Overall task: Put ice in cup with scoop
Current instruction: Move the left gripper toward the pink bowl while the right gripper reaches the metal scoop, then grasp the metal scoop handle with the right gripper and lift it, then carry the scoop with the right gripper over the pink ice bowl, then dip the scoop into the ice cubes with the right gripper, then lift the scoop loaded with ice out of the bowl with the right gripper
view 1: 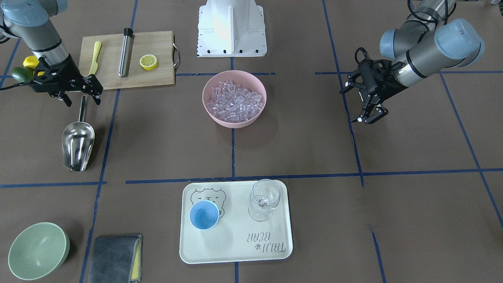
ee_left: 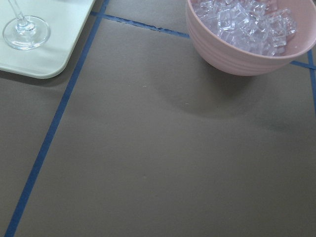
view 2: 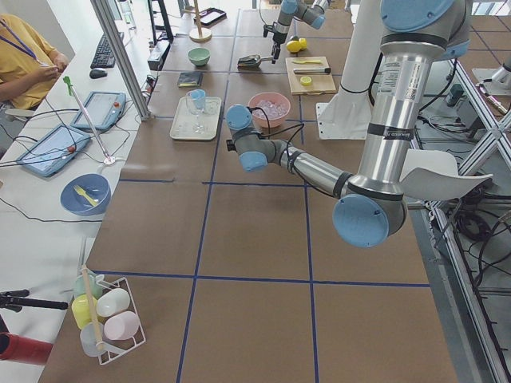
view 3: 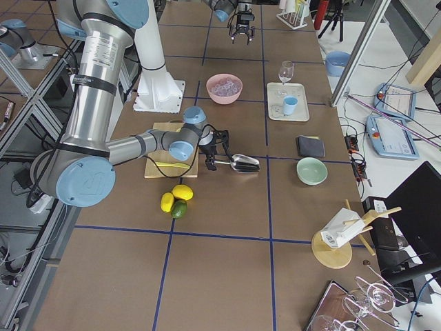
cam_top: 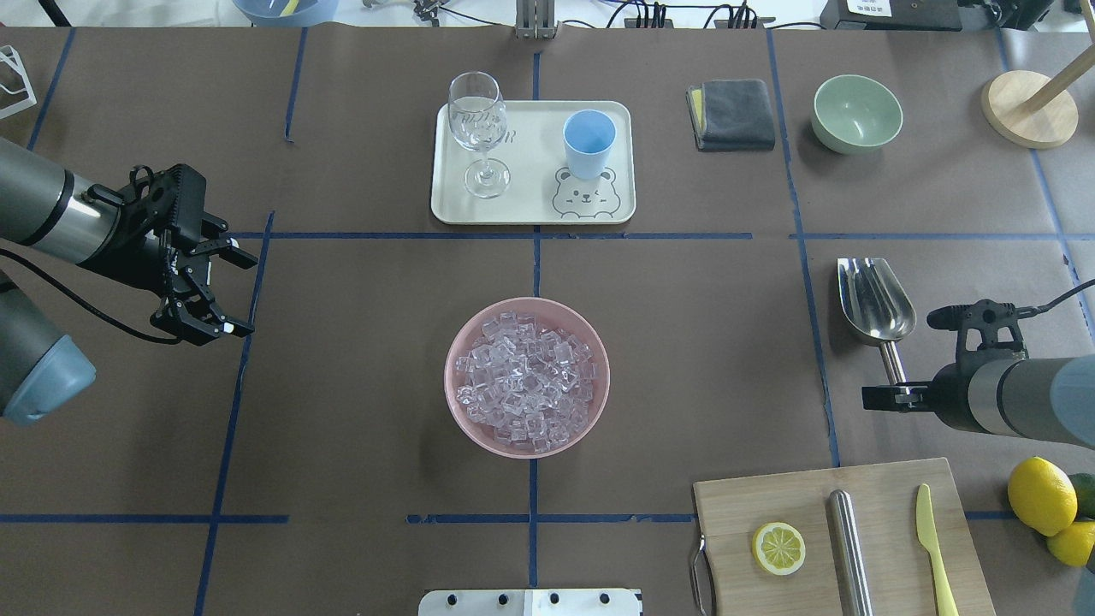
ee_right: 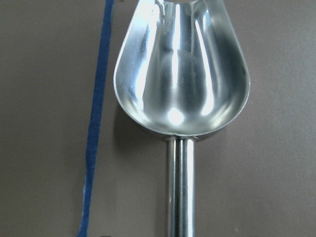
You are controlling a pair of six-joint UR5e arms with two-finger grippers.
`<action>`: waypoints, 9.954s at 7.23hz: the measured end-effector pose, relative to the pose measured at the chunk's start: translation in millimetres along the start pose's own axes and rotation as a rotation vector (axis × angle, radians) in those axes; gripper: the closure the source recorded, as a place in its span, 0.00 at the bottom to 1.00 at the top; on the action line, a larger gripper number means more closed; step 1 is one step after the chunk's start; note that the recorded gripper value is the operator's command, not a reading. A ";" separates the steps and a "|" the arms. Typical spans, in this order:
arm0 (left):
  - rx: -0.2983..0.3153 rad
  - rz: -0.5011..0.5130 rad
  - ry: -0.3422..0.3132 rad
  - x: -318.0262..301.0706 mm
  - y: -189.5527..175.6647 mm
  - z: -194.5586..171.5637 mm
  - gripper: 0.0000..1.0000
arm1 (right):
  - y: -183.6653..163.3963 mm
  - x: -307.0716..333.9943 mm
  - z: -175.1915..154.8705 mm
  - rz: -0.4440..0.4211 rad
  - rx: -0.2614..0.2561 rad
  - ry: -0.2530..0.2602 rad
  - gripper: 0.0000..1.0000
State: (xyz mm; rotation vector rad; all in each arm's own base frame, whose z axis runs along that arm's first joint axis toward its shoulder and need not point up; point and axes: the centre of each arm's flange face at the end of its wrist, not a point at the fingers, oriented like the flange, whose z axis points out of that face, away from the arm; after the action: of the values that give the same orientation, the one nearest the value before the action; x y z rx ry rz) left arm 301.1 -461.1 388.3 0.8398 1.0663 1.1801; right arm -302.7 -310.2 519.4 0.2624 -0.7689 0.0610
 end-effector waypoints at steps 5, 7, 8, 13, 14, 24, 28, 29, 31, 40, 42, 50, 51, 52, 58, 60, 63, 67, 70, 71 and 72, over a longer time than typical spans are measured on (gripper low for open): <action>0.007 0.008 0.006 -0.3 -6.5 0.4 0.00 | 0.5 -2.0 5.2 -0.014 0.039 0.019 1.00; 0.008 0.010 0.005 -1.3 -9.4 2.3 0.00 | -2.8 -4.3 0.4 -0.027 0.068 0.020 1.00; 0.009 0.011 0.007 -2.3 -12.1 4.9 0.00 | -6.3 -9.0 -8.8 -0.050 0.095 0.011 1.00; 0.028 0.092 0.031 21.5 -62.4 51.5 0.00 | -44.2 -0.5 -95.1 -0.316 0.120 -0.097 1.00; 0.027 0.103 0.044 28.9 -69.6 63.2 0.00 | -54.0 6.7 -108.1 -0.369 0.110 -0.127 1.00; -0.005 0.147 0.148 65.5 -89.7 160.8 0.00 | -23.0 -111.8 -140.1 -0.715 0.059 -0.322 1.00; -0.003 0.149 0.150 64.6 -85.8 164.5 0.00 | -27.5 -234.3 -153.7 -0.760 -0.009 -0.243 1.00; -0.003 0.149 0.152 65.3 -86.3 165.1 0.00 | -30.0 -266.1 -166.2 -0.766 -0.042 -0.214 1.00; 0.014 0.164 0.156 68.7 -86.1 167.6 0.00 | -30.0 -312.5 -189.7 -0.791 -0.118 -0.119 1.00; 0.124 0.132 0.107 65.7 -81.3 170.9 0.00 | -44.1 -371.2 -196.6 -1.053 -0.386 0.186 1.00; 0.133 0.136 0.102 62.3 -90.6 175.8 0.00 | -46.3 -379.1 -190.5 -1.064 -0.422 0.212 1.00; 0.175 0.167 0.114 66.8 -85.4 191.5 0.00 | -55.1 -407.8 -177.2 -1.102 -0.520 0.270 1.00; 0.178 0.169 0.114 67.0 -85.9 191.2 0.00 | -55.7 -411.0 -175.2 -1.114 -0.538 0.274 1.00; 0.180 0.171 0.115 67.6 -86.3 191.1 0.00 | -57.3 -417.0 -170.3 -1.119 -0.556 0.283 1.00; 0.185 0.175 0.115 68.7 -87.5 190.5 0.00 | -64.3 -437.7 -136.6 -1.130 -0.576 0.297 1.00; 0.186 0.175 0.115 68.9 -87.8 190.3 0.00 | -65.9 -439.2 -127.7 -1.128 -0.562 0.286 1.00; 0.187 0.176 0.115 69.0 -88.3 190.1 0.00 | -62.4 -430.7 -105.9 -1.126 -0.529 0.233 1.00; 0.192 0.180 0.117 70.3 -92.5 189.7 0.00 | -52.4 -402.9 -77.8 -1.116 -0.469 0.151 1.00; 0.198 0.185 0.121 73.6 -95.0 189.5 0.00 | -47.7 -383.8 -59.6 -1.104 -0.441 0.091 1.00; 0.200 0.186 0.121 74.4 -96.2 188.7 0.00 | -45.4 -379.0 -53.8 -1.095 -0.435 0.065 1.00; 0.204 0.188 0.121 75.4 -98.1 187.5 0.00 | -43.6 -374.3 -48.6 -1.085 -0.425 0.035 1.00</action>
State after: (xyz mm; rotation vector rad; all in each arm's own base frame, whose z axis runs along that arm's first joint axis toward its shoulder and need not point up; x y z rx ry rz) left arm 512.3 -403.3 338.3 1.0560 1.2431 1.3073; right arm -532.2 -324.5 216.9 0.2415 -0.5073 -1.1064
